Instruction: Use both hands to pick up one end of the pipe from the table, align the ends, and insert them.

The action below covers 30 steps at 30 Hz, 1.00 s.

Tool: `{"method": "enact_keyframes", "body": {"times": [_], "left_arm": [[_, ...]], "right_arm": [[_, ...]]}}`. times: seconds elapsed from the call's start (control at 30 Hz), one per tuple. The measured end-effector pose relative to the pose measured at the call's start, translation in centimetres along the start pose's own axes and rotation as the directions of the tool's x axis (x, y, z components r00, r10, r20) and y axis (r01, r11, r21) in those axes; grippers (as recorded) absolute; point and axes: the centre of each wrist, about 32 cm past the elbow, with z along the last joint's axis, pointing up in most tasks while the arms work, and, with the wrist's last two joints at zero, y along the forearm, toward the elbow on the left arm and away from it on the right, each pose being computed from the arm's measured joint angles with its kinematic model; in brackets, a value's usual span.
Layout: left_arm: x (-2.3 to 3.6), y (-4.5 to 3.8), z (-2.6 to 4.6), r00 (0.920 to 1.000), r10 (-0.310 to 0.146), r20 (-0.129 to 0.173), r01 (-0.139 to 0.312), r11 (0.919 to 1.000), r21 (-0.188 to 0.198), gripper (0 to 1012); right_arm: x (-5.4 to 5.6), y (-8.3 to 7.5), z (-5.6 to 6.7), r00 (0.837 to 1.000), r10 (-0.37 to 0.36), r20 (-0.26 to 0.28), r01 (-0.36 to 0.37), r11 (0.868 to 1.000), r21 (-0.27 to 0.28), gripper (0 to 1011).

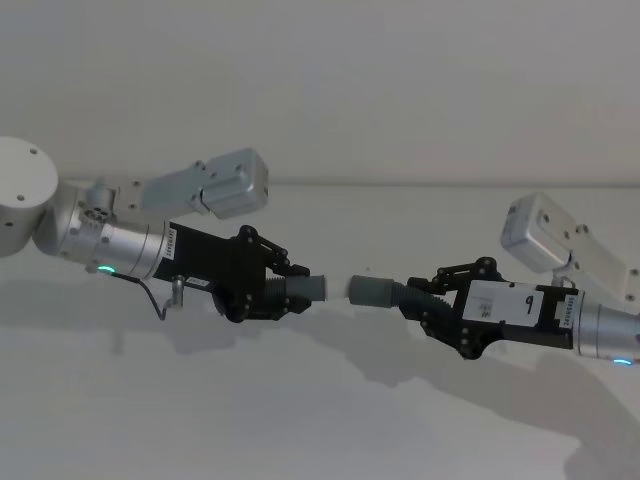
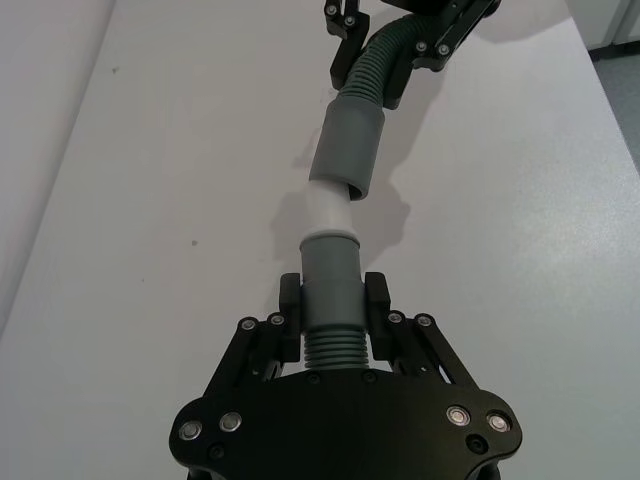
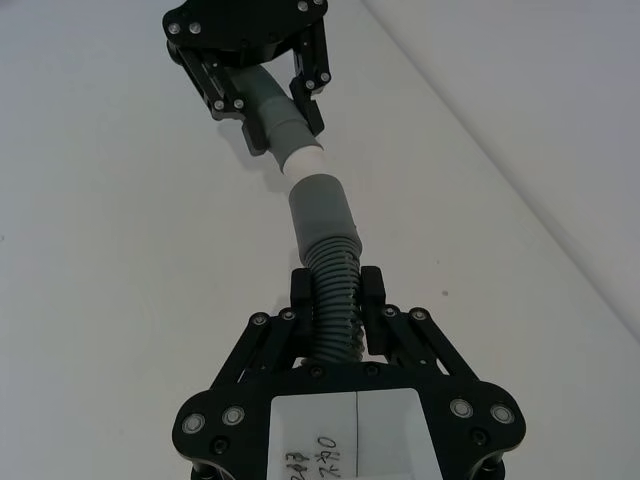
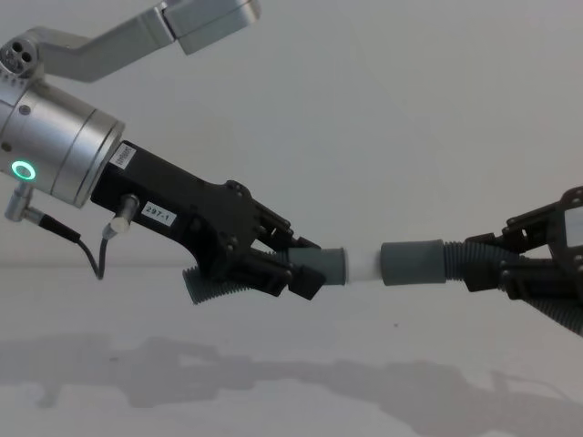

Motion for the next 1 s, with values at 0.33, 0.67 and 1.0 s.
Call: {"method": "enact_keyframes", "body": {"times": [0.33, 0.67, 1.0], "left_arm": [[0.25, -0.14, -0.03, 1.0, -0.003, -0.003, 0.003, 1.0, -0.005, 364], [0.47, -0.06, -0.09, 1.0, -0.002, -0.005, 0.002, 1.0, -0.005, 364], [0.58, 0.2, -0.18, 1.0, 0.003, -0.004, -0.003, 1.0, 0.001, 364]], "right_arm": [[0.16, 0.18, -0.17, 1.0, 0.002, -0.01, -0.002, 1.0, 0.003, 274], [0.34, 0.22, -0.27, 1.0, 0.001, -0.016, -0.001, 1.0, -0.001, 274], [0.53, 0.05, -0.3, 1.0, 0.002, -0.019, -0.003, 1.0, -0.013, 274]]}}
